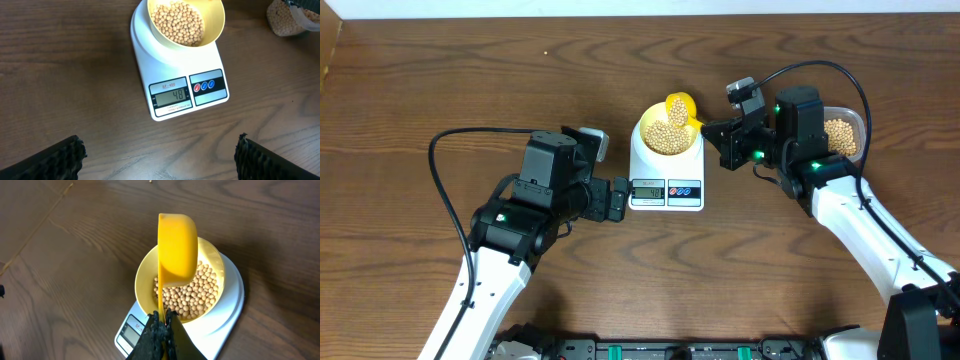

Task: Scoop item into bowl and weigh 50g on scale
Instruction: 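Tilt the scoop with the right gripper, pouring soybeans gradually into bowl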

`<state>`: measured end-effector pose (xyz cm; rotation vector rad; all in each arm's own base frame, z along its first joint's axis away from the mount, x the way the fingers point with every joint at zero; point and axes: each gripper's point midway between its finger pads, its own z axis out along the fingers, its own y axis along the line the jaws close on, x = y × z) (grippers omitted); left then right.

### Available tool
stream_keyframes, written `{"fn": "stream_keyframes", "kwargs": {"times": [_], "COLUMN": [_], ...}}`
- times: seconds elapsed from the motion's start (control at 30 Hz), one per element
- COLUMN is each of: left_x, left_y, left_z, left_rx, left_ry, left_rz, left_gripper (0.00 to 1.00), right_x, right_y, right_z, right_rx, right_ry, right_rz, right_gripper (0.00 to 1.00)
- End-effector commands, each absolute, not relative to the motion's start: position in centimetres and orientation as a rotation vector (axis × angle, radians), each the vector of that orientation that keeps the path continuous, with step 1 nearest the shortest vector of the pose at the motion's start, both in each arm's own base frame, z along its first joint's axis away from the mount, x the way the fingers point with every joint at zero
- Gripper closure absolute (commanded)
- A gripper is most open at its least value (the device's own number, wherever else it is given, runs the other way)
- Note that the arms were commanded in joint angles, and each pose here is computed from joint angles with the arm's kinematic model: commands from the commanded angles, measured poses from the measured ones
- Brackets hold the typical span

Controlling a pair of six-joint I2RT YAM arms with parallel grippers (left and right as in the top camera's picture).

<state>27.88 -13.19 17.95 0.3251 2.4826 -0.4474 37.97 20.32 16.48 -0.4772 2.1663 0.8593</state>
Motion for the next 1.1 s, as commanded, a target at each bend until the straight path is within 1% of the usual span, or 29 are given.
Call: {"fn": "stream_keyframes", "kwargs": {"times": [0.0, 0.47, 1.07], "left_x": [27.85, 27.86, 27.85], "left_y": [-13.09, -13.09, -13.09], "left_z": [17.93, 17.94, 17.93], "left_rx": [0.344, 0.344, 0.344], "left_ry": [2.477, 2.477, 2.477], "left_rz": [-0.433, -0.433, -0.433], "left_gripper": [0.02, 0.02, 0.02], "right_x": [38.15, 38.52, 38.30], "right_y": [20.20, 19.80, 20.03], "right_z": [16.38, 16.21, 16.30], "right_rx": [-0.511, -0.496, -0.446], "right_ry": [2.151, 2.157, 2.177], "right_rz": [0.836, 0.798, 0.851], "right_gripper": [0.99, 0.99, 0.99]}}
